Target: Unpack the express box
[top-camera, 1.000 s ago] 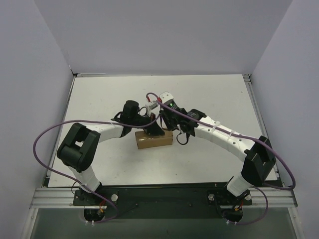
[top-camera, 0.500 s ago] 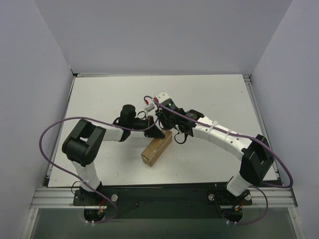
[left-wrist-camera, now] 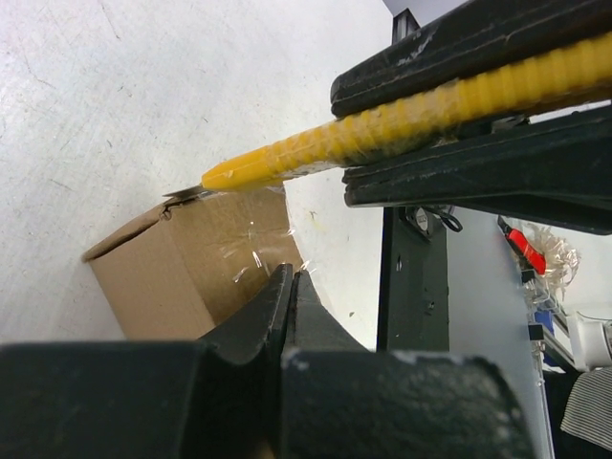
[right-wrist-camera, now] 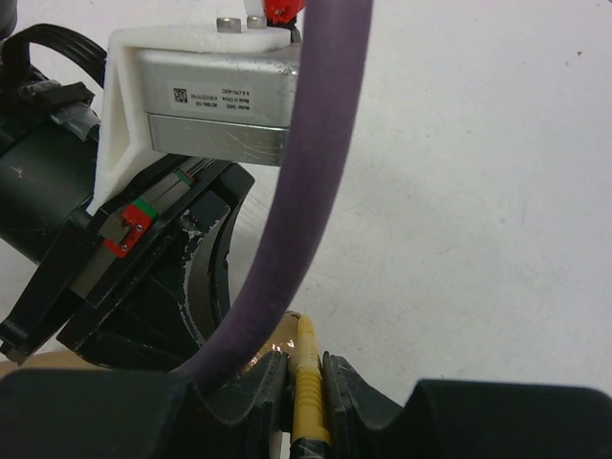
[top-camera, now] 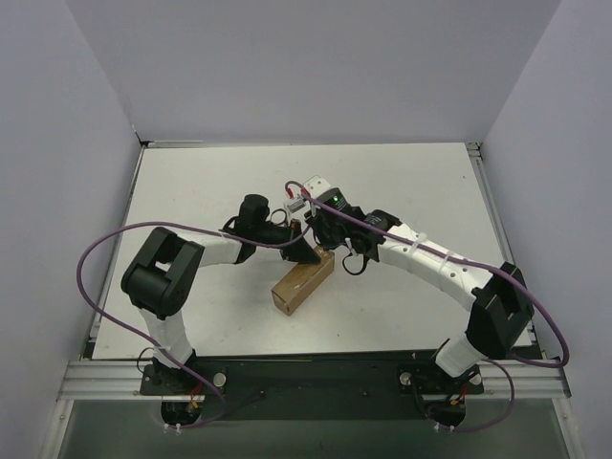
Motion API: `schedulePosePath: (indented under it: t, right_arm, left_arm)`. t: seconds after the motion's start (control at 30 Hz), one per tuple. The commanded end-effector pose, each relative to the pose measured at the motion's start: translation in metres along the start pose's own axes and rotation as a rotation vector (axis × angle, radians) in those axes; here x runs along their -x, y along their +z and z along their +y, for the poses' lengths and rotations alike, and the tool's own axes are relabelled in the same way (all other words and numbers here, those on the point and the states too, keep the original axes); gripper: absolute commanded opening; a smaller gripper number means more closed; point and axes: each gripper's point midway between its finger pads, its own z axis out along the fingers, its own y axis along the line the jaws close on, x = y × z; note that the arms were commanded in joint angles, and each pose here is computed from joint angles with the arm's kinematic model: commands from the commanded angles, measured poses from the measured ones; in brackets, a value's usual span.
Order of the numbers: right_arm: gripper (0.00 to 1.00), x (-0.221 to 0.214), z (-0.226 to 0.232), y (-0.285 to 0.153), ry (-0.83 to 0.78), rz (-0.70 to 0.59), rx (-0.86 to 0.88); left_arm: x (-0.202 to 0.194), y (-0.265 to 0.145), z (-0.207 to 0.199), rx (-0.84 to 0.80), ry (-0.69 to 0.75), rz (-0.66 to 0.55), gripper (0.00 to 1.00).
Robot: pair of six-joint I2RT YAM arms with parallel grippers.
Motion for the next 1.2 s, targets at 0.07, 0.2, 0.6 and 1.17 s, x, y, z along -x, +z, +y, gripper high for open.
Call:
schedulePosePath:
  t: [0.07,0.2,0.6,1.17]
  right_arm:
    - [0.0,-0.024,-0.006,-0.02,-0.035,0.078,0.015]
    - [0.0,-0.022,-0.014,-0.025,-0.022,0.086,-0.027]
    - [0.0,-0.02,-0.02,-0.031,0.029,0.084,-0.115]
    - [0.0,-0.014,-0.026,-0.026,0.0,0.058,-0.144]
  left_arm:
    - [-0.067,-0.003,0.056,0.252,-0.126,0.136,0.0]
    - [-0.069,-0.001,0.057,0.266,-0.126,0.142,0.0]
    - [-0.07,0.002,0.057,0.287,-0.118,0.145,0.0]
    - [-0.004,-0.003,-0.045,-0.236,-0.034,-0.082,0.0]
